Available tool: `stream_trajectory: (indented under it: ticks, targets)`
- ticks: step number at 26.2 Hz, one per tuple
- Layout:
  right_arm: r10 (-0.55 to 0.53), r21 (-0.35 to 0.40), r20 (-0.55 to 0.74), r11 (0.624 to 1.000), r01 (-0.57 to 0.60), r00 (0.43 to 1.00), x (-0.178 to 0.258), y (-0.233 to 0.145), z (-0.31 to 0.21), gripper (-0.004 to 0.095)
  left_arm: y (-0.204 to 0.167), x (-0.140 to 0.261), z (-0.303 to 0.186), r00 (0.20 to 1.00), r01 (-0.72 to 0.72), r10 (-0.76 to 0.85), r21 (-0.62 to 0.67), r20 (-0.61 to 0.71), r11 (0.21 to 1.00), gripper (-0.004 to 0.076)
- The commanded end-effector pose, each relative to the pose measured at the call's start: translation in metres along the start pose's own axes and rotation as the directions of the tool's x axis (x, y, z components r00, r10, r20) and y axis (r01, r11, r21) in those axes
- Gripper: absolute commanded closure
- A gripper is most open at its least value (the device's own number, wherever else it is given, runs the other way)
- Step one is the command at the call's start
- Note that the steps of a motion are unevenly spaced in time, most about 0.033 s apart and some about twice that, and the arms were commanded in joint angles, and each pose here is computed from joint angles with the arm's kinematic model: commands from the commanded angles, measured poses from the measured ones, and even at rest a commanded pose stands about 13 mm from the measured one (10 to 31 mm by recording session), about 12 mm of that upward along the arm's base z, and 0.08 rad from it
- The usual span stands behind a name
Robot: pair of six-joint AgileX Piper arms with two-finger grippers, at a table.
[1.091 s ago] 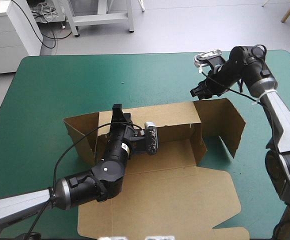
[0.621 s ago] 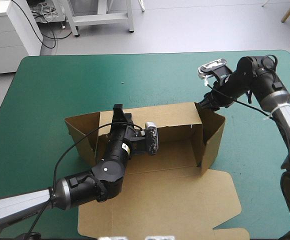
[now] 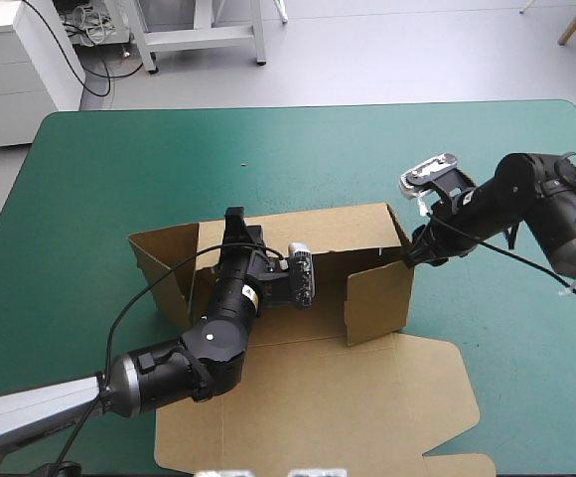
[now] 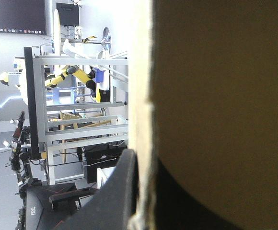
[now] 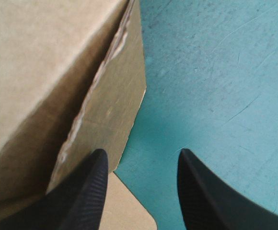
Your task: Fold the box
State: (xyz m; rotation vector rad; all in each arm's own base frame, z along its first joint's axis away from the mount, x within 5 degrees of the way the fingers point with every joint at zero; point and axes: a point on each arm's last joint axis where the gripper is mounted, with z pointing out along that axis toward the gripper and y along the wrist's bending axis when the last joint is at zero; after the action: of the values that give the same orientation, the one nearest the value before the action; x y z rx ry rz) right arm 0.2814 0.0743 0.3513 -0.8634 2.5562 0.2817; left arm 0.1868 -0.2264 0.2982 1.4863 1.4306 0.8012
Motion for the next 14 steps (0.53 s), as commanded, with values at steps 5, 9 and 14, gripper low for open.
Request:
stream_trajectory:
  ticks: [5, 9, 14]
  targets:
    - [-0.044, -0.021, 0.085, 0.999, 0.046, 0.995, 0.016, 0.018, -0.019, 0.0489, 0.009, -0.007, -0.009, 0.997, 0.027, -0.026, -0.015, 0.077, 1.000, 0.0731]
    - [-0.090, -0.087, 0.116, 0.991, 0.100, 0.989, 0.032, 0.033, -0.019, 0.0489, 0.009, -0.008, -0.009, 0.996, 0.027, -0.026, -0.013, 0.081, 1.000, 0.0731]
    - [-0.059, -0.106, 0.168, 0.991, 0.078, 0.984, 0.036, 0.037, -0.014, 0.0489, 0.009, -0.008, -0.010, 0.996, 0.027, -0.026, -0.011, 0.089, 1.000, 0.0731]
